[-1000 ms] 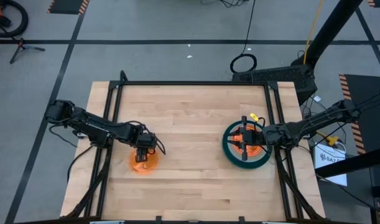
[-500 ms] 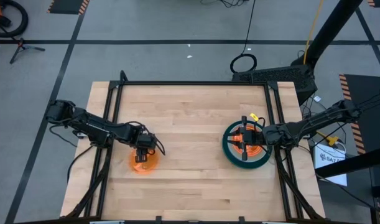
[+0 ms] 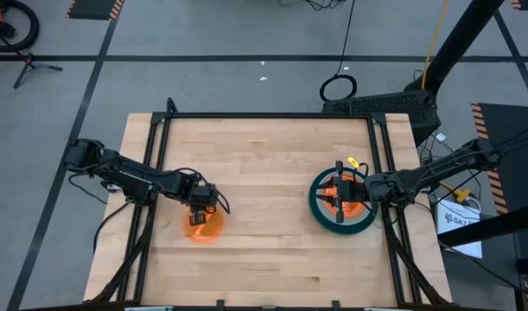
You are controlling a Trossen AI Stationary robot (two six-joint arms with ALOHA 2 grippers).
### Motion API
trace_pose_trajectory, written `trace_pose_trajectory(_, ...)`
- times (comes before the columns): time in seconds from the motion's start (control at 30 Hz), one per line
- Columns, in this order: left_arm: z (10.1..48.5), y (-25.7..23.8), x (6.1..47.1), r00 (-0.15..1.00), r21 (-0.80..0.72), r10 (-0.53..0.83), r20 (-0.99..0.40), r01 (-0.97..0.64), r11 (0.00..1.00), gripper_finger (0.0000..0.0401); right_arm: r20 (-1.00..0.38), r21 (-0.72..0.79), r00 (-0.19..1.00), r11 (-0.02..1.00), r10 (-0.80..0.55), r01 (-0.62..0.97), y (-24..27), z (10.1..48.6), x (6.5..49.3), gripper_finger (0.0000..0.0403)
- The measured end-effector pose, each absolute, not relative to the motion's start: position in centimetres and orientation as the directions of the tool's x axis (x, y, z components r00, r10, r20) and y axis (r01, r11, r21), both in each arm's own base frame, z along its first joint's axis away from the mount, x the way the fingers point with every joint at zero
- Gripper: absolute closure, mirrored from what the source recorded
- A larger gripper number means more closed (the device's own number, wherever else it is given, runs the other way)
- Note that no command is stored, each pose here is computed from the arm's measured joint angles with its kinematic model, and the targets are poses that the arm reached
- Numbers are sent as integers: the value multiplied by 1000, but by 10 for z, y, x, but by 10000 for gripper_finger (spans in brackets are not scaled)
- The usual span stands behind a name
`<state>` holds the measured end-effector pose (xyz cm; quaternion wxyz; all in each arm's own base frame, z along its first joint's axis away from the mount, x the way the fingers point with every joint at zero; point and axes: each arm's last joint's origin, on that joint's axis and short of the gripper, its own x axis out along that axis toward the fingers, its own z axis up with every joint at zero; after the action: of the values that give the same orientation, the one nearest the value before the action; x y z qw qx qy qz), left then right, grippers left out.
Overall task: Stack plastic plates
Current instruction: Stack the orange plate on top of the orange plate
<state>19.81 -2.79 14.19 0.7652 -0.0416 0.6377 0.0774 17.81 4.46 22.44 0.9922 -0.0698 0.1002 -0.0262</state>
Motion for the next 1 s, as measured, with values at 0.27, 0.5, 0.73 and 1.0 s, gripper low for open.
trace_pose_trajectory(0.27,145,-29,201,188,26,59,-980,-173,984,392,-194,-143,979,989,-66,38,45,225,178,321)
trace_pose_trajectory(0.5,147,-28,203,200,30,70,-977,-194,981,397,-193,-142,979,989,-66,39,45,225,178,321)
trace_pose_trajectory(0.73,170,-29,222,299,79,148,-943,-232,970,398,-192,-121,978,991,-76,53,44,225,178,321)
trace_pose_trajectory(1.0,210,-28,247,436,164,290,-852,-303,939,399,-188,-92,974,989,-128,112,43,224,179,321)
